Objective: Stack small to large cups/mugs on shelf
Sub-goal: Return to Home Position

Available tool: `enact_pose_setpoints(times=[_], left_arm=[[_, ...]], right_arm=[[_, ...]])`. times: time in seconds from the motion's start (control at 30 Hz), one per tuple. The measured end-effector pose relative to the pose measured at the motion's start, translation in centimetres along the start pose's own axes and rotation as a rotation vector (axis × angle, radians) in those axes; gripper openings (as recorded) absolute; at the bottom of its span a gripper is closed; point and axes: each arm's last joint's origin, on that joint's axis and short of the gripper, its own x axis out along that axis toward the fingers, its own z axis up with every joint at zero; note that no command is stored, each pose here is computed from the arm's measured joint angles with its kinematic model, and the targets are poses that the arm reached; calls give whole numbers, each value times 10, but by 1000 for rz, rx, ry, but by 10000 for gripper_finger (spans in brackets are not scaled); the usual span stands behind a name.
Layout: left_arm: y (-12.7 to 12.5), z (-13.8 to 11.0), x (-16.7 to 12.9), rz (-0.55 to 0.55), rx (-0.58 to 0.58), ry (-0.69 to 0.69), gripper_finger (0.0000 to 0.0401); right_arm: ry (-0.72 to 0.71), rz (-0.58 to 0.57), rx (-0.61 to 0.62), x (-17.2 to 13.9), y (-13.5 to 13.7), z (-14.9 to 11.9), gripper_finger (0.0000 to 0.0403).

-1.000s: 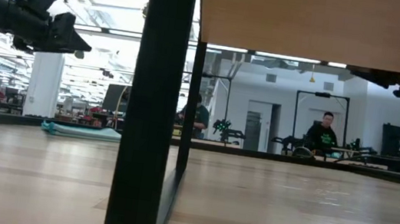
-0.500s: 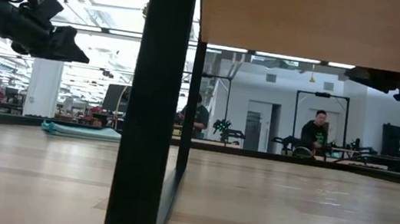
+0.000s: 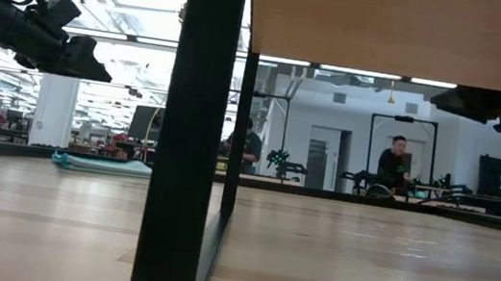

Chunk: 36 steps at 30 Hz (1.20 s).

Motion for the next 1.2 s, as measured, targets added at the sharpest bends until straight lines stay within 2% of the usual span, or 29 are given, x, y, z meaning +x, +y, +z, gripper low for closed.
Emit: enact_pose_setpoints(times=[0.4,0.73,0.87,1.2], left_arm=[[1,1,0,36,-16,-12,302],[8,8,-8,80,-39,-113,302],[9,9,-8,126,-20,-103,302],[10,7,-9,135,9,-74,302]], right_arm=[[94,-8,-13,0,-1,-10,138],[132,-12,-26,-1,-1,-13,137],[133,-12,-27,-1,-1,-13,139],[137,-13,-28,-1,-1,-13,139]])
